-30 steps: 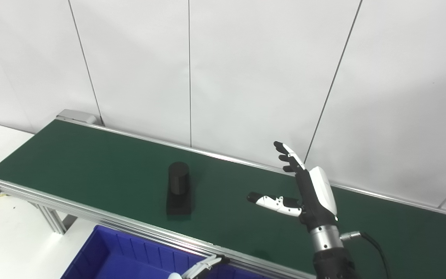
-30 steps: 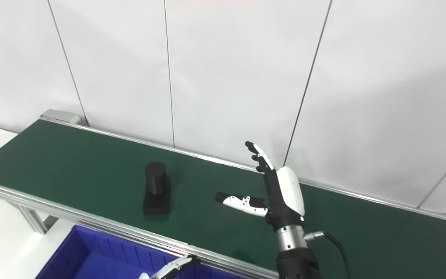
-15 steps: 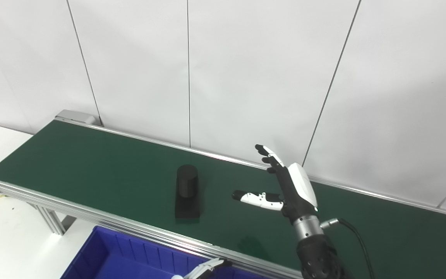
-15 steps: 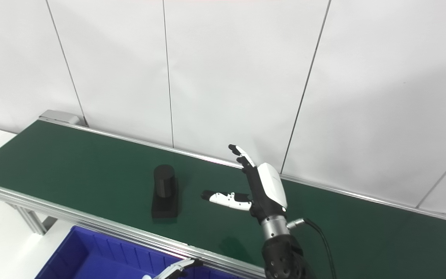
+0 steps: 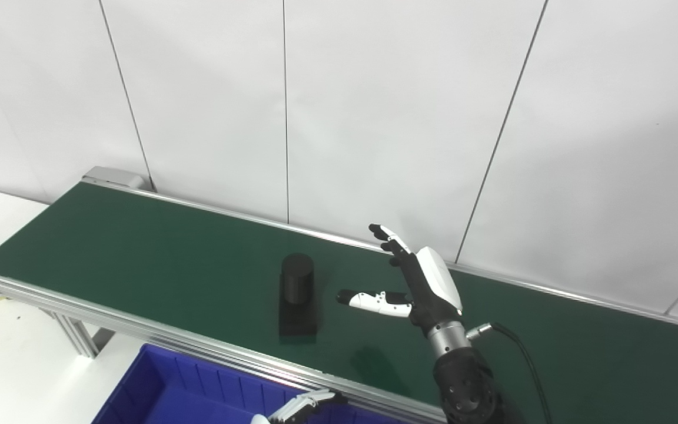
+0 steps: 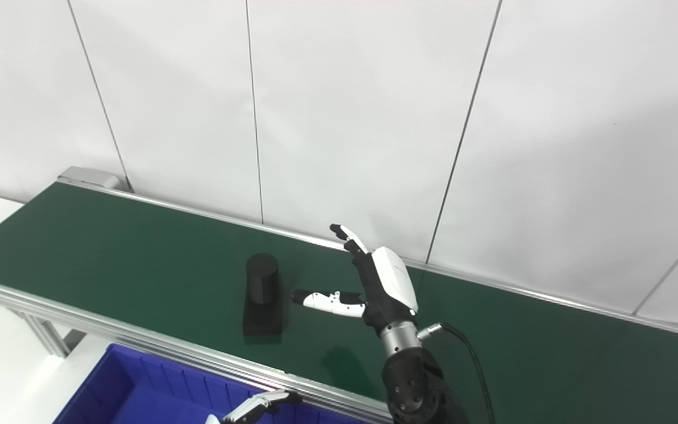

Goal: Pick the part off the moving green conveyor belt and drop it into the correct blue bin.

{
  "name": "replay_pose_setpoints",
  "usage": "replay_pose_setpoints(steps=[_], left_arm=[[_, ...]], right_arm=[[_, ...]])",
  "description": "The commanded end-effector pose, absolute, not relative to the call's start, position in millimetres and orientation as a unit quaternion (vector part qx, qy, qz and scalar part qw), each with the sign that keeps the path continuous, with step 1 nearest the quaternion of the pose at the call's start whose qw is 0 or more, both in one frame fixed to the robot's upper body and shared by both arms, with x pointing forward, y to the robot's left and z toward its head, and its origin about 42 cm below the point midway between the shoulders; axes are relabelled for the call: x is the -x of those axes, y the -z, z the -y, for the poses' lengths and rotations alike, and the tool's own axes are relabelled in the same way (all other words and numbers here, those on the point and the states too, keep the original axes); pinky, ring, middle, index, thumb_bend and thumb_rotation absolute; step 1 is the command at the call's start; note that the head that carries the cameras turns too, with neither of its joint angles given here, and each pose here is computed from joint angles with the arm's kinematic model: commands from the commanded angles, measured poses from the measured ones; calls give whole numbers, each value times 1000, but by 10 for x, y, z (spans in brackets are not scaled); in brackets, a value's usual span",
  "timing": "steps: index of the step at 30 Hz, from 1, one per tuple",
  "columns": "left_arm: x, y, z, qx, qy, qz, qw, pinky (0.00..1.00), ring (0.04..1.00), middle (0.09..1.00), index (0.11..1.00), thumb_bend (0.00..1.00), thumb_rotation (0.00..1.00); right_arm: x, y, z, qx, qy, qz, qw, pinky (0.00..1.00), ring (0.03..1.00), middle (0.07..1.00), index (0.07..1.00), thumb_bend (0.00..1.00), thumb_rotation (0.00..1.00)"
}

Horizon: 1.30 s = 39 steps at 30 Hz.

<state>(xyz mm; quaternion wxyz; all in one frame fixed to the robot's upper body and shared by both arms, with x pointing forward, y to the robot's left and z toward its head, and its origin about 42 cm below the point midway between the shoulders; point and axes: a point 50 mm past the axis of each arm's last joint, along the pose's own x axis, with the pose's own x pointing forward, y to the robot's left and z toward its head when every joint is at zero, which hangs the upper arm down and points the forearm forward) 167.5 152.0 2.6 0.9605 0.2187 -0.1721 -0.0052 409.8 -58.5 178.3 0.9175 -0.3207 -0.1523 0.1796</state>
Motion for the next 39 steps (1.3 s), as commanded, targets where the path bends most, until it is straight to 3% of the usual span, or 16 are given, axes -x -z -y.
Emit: replay_pose_setpoints(steps=[1,16,29,39], left_arm=[[-1731,-98,-1530,-198,-5,197,960,606,710,732,686,820,523],[-1713,-90,-1550,-197,-6,207,958,594,702,728,675,807,507],[-1678,-118,-1535,-188,-16,226,956,584,698,727,694,792,430],[-1647,-134,-1536,-187,-19,230,955,577,693,714,681,785,450]], right_arm=[[-4180,-2061,420,306,-176,185,917,773,862,901,903,906,537],[-4315,-2049,151,314,-197,173,912,774,850,895,906,917,480],[-4483,-1818,-46,348,-219,127,902,787,854,894,903,903,448],[-4559,-1668,-69,357,-220,101,902,761,853,893,901,900,424]])
